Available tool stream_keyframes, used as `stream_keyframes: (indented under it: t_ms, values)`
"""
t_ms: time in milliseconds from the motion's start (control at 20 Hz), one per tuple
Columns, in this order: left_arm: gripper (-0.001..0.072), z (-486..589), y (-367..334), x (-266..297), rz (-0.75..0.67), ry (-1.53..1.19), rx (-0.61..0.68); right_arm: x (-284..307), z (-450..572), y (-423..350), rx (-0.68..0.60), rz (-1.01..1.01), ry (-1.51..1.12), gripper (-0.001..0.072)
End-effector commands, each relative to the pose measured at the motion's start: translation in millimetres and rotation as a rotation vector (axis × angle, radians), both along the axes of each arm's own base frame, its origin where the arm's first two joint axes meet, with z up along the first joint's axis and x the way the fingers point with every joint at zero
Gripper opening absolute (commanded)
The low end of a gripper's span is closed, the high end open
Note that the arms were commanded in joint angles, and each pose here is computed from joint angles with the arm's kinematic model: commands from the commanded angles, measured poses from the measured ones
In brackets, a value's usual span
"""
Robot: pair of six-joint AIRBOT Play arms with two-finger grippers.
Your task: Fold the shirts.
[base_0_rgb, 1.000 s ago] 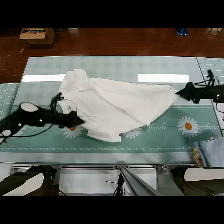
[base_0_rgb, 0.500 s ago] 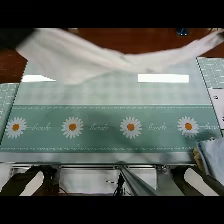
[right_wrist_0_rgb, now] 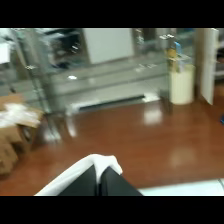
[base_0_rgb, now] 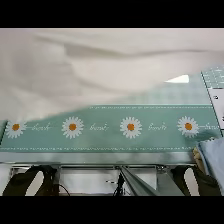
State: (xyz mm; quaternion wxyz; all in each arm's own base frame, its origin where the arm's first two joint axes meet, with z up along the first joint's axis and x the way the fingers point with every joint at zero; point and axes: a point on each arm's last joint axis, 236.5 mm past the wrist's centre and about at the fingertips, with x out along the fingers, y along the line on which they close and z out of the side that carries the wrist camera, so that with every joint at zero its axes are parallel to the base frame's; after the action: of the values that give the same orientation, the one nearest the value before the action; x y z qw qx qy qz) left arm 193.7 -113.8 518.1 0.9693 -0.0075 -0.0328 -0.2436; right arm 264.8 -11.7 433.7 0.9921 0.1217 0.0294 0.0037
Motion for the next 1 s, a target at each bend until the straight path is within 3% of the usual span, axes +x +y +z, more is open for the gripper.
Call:
stream_keyframes:
  t_ms: [0, 150, 450, 650, 950]
  values:
    - [0.0033, -40.4, 6.9, -14.1, 0.046, 0.189, 0.021, -25.4, -50.3, -0.8, 0.024, -0.045, 0.222, 0.0027]
    - [0.0033, -67.8, 2.5, -22.3, 0.023, 0.312, 0.042, -35.1, -69.0, 15.2, 0.009, 0.019, 0.307, 0.0027]
    - [0.0033, -63.3, 1.5, -37.5, 0.031, 0.282, 0.041, -49.1, -67.4, 15.2, -0.025, -0.007, 0.305, 0.0026]
    - [0.0032, -94.5, 54.7, -25.4, 0.268, 0.413, 0.062, -61.4, -82.0, -42.5, -0.083, -0.243, 0.386, 0.0026]
    - [0.0032, -96.2, 54.3, -27.1, 0.267, 0.422, 0.06, -58.6, -82.7, -28.6, -0.072, -0.184, 0.384, 0.0026]
